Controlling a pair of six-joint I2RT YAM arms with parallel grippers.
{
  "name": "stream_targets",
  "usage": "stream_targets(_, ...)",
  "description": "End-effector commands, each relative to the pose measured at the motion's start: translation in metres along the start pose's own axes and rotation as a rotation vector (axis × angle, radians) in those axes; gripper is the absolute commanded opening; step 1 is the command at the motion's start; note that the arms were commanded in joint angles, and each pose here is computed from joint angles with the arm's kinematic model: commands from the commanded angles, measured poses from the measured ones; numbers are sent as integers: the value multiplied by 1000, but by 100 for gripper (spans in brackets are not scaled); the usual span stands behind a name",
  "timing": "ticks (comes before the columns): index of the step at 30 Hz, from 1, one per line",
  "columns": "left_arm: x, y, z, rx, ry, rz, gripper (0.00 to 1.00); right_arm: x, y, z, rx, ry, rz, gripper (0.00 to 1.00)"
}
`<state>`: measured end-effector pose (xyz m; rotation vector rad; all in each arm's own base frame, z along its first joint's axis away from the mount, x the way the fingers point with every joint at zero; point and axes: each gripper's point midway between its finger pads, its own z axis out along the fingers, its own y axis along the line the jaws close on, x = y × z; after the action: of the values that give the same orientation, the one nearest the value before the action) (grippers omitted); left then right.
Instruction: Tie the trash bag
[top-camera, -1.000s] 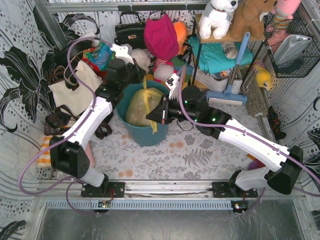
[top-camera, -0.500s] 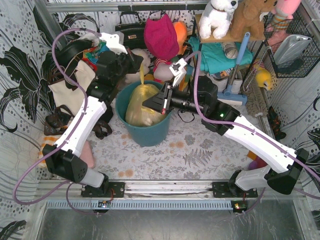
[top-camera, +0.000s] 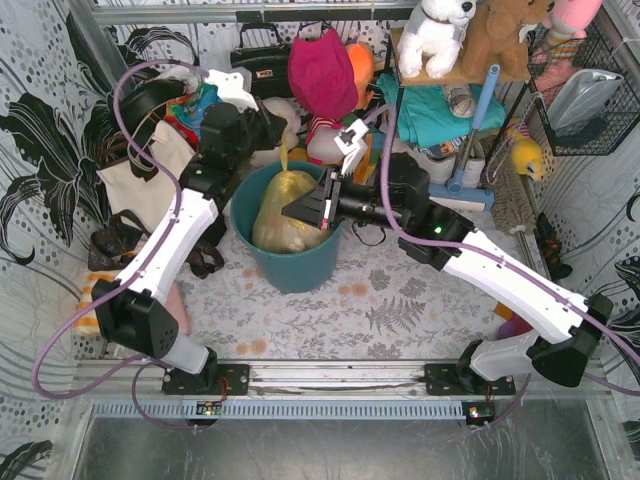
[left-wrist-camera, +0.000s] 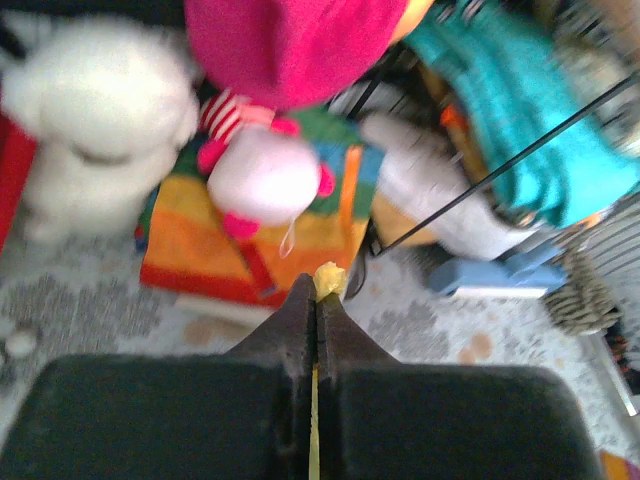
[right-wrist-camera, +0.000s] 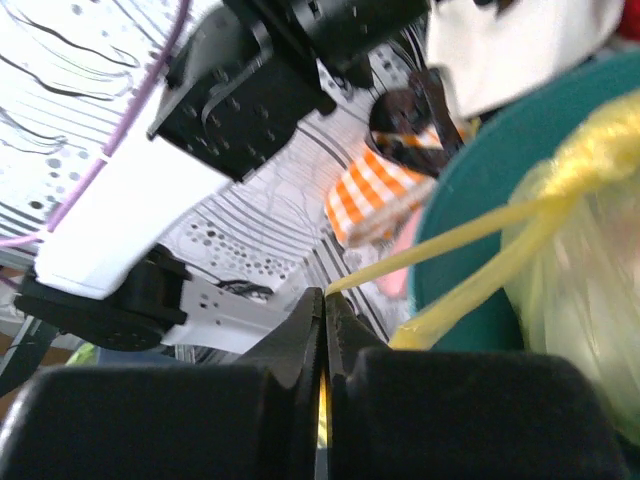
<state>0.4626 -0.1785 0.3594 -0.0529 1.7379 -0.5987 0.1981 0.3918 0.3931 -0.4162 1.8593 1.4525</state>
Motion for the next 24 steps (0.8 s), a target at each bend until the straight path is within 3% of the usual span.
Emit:
stream_targets(1,-48,-22,-21,65,-137,26,0,-16,22,-10,-61,-48,-56,0)
stream_targets(7,10,4,-9,29,-57,5,0,38,-22,-7,-9,29,86,0)
stream_targets(11,26,12,-5,12,-33,-8,0,49,-32,-6,3,37,115,0)
stream_targets(18,1,3,-6,22,-69,17,0,22,-7,-7,-45,-7,51,0)
stream_targets(24,-34,-68,-37,345,-136,62,0,-34,34,-8,-102,-120,-78,0)
